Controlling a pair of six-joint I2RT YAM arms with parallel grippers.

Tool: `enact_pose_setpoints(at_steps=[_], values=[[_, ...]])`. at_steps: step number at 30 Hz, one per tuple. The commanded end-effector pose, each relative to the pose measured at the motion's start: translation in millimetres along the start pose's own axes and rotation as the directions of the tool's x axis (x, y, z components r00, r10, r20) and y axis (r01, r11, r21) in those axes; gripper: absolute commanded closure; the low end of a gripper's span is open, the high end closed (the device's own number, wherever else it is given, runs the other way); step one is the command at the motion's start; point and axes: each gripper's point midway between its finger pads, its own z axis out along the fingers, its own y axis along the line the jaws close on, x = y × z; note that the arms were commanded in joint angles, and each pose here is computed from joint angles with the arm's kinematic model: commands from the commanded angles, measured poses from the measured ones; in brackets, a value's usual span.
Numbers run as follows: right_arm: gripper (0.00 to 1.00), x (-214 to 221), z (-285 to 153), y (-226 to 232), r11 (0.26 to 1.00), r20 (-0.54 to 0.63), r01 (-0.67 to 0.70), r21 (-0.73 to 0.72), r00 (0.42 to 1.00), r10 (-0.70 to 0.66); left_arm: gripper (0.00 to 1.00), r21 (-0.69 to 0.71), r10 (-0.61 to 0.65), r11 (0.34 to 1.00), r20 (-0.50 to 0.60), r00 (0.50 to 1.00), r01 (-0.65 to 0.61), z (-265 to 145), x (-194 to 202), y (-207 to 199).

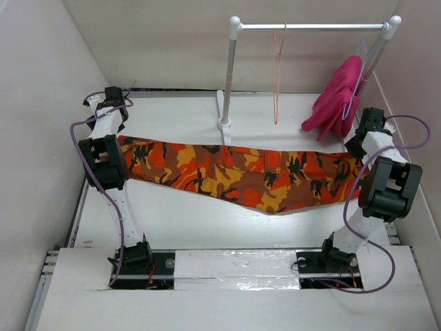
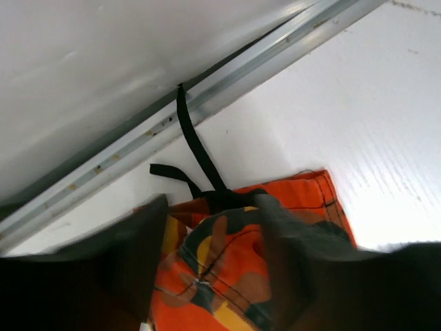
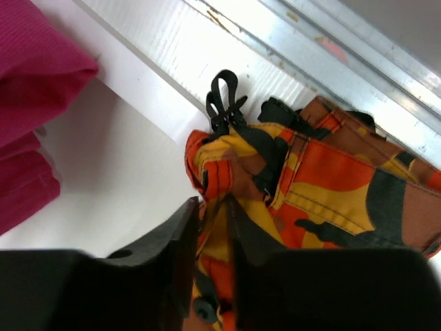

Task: Place the trousers on the hanger
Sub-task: Fold the trousers at the center of the board.

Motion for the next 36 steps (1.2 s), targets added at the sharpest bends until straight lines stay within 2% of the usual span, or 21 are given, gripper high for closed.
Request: enact_pose_setpoints(at_steps=[1,3,6,9,12,14,15,16,17,18,20,21,22,24,27,31,36], values=[[0.62,-38.1,-14.4,9.9,0.999,0.109,-0.035,-0.030,0.993,0.038,0.43,-0.010,-0.056,0.998,0.061,0.997,0.057,-8.9,-26.9,6.0],[0.44,-41.2,-28.6,15.2,0.995,0.124,-0.058,-0.087,0.990,0.068,0.34,0.021,-0.084,0.996,0.072,0.994,0.083,-20.5,-36.5,6.8],[0.29,-36.2,-46.2,30.6,0.976,0.109,-0.095,-0.196,0.987,0.118,0.32,0.131,-0.121,0.985,0.084,0.989,0.110,-51.9,-47.5,-5.4],[0.23,-27.6,-67.3,31.3,0.958,0.111,-0.117,-0.263,0.982,0.151,0.34,0.255,-0.126,0.962,0.090,0.988,0.100,-94.5,-42.1,-26.8],[0.19,-13.1,-86.7,19.2,0.941,0.129,-0.128,-0.315,0.976,0.176,0.41,0.403,-0.113,0.913,0.102,0.988,0.063,-139.1,-20.7,-47.8],[0.18,-5.6,-93.1,-7.3,0.934,0.153,-0.155,-0.321,0.965,0.213,0.59,0.526,-0.108,0.850,0.147,0.983,0.015,-183.1,-7.0,-75.5],[0.16,-1.3,-93.3,-17.4,0.933,0.157,-0.165,-0.320,0.962,0.223,0.73,0.574,-0.123,0.819,0.162,0.979,0.008,-206.8,-7.0,-75.5],[0.15,-2.8,-91.2,-34.6,0.932,0.170,-0.192,-0.308,0.953,0.252,0.93,0.627,-0.100,0.778,0.152,0.983,-0.018,-226.0,12.1,-87.8],[0.15,16.4,-82.8,-48.7,0.934,0.142,-0.197,-0.299,0.959,0.247,1.00,0.663,-0.096,0.749,0.138,0.986,-0.020,-239.1,19.1,-91.7],[0.15,16.4,-89.3,-57.3,0.927,0.164,-0.204,-0.315,0.950,0.265,1.00,0.704,-0.110,0.710,0.105,0.988,0.004,-254.9,26.9,-91.0],[0.15,19.7,-82.6,-81.0,0.924,0.181,-0.237,-0.301,0.937,0.300,1.00,0.812,-0.101,0.584,0.048,0.994,0.021,-294.6,47.5,-104.9],[0.15,34.0,-74.6,-93.5,0.927,0.165,-0.253,-0.278,0.938,0.306,1.00,0.840,-0.093,0.541,0.014,0.996,0.039,-304.2,65.9,-98.6],[0.15,40.2,-69.0,-102.1,0.927,0.152,-0.269,-0.260,0.937,0.315,1.00,0.897,-0.127,0.435,-0.030,0.991,0.083,-329.8,69.2,-105.5],[0.15,51.3,-55.9,-123.2,0.924,0.113,-0.309,-0.226,0.934,0.340,1.00,0.944,-0.125,0.316,-0.058,0.990,0.096,-371.7,92.6,-98.2],[0.15,61.5,-38.3,-141.6,0.921,0.045,-0.345,-0.184,0.933,0.358,1.00,0.971,-0.083,0.220,-0.079,0.993,0.095,-395.5,139.5,-93.6],[0.16,62.4,-23.9,-142.2,0.922,-0.004,-0.352,-0.162,0.935,0.356,1.00,0.975,-0.023,0.211,-0.067,0.998,0.070,-382.4,188.4,-81.6],[0.24,49.4,-10.3,-137.2,0.908,-0.003,-0.388,-0.156,0.920,0.393,1.00,0.974,0.005,0.215,-0.071,0.997,0.068,-356.3,220.0,-64.0]])
